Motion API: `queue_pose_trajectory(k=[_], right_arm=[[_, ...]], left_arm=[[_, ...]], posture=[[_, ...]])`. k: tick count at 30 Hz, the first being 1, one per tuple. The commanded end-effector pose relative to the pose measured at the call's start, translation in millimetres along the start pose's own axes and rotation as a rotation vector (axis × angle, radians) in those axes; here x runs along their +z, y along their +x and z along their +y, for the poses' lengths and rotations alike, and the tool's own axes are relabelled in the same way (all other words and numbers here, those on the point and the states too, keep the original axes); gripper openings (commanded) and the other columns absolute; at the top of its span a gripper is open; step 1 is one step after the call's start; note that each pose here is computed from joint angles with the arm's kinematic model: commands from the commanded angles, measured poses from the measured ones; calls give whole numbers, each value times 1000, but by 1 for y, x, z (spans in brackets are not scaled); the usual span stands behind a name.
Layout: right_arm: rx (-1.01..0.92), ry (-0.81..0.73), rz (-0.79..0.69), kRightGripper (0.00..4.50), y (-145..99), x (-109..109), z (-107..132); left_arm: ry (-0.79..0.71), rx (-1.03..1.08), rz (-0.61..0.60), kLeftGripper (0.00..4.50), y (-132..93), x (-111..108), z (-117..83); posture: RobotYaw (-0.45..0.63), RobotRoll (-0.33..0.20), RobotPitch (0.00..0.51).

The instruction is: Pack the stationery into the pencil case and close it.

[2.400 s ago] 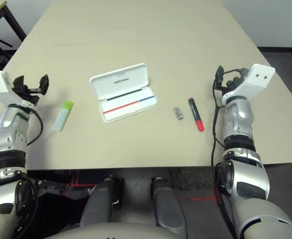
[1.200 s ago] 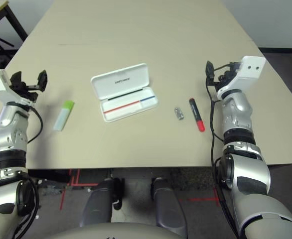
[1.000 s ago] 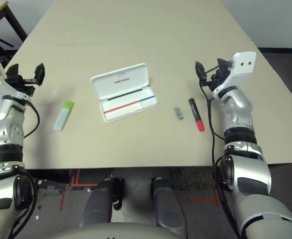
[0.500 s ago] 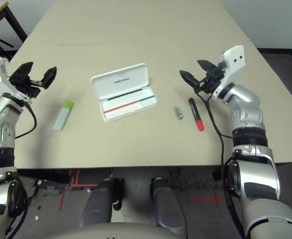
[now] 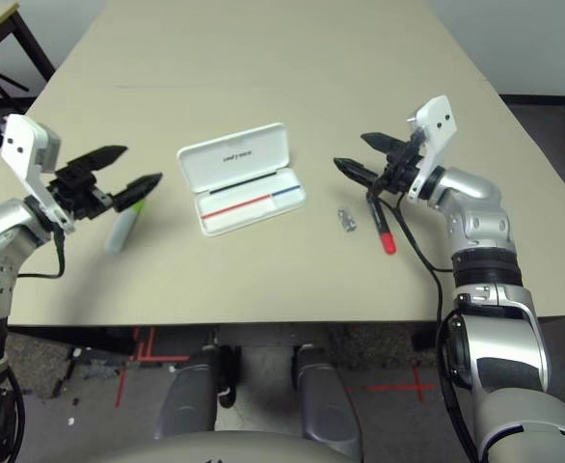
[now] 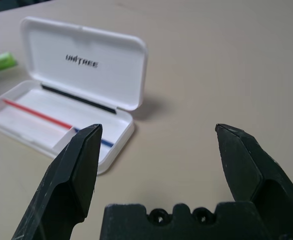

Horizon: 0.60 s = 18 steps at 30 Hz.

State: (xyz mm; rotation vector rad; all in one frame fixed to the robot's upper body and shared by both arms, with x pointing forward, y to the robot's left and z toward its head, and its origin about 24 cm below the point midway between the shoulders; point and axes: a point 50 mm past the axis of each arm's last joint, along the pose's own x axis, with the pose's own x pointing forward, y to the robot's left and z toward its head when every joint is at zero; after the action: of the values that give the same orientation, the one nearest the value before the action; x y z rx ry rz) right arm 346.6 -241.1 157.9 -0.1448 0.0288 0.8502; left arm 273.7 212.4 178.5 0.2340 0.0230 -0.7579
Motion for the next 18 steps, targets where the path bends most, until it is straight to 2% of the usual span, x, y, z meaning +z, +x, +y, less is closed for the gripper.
queue_pose_trajectory(k=[1, 10, 18], right_arm=[[78, 1, 64, 4500, -3, -2, 4], [140, -10, 101, 4500, -4, -1, 10], [148, -19, 114, 4500, -3, -3, 14]], left_arm=[[9, -114, 49, 4473, 11, -4, -16], [61, -292, 170, 4473, 35, -20, -41], [118, -363, 286, 4473, 48, -34, -49]], posture=[[24, 0, 143], [12, 0, 138], [-1, 0, 149]])
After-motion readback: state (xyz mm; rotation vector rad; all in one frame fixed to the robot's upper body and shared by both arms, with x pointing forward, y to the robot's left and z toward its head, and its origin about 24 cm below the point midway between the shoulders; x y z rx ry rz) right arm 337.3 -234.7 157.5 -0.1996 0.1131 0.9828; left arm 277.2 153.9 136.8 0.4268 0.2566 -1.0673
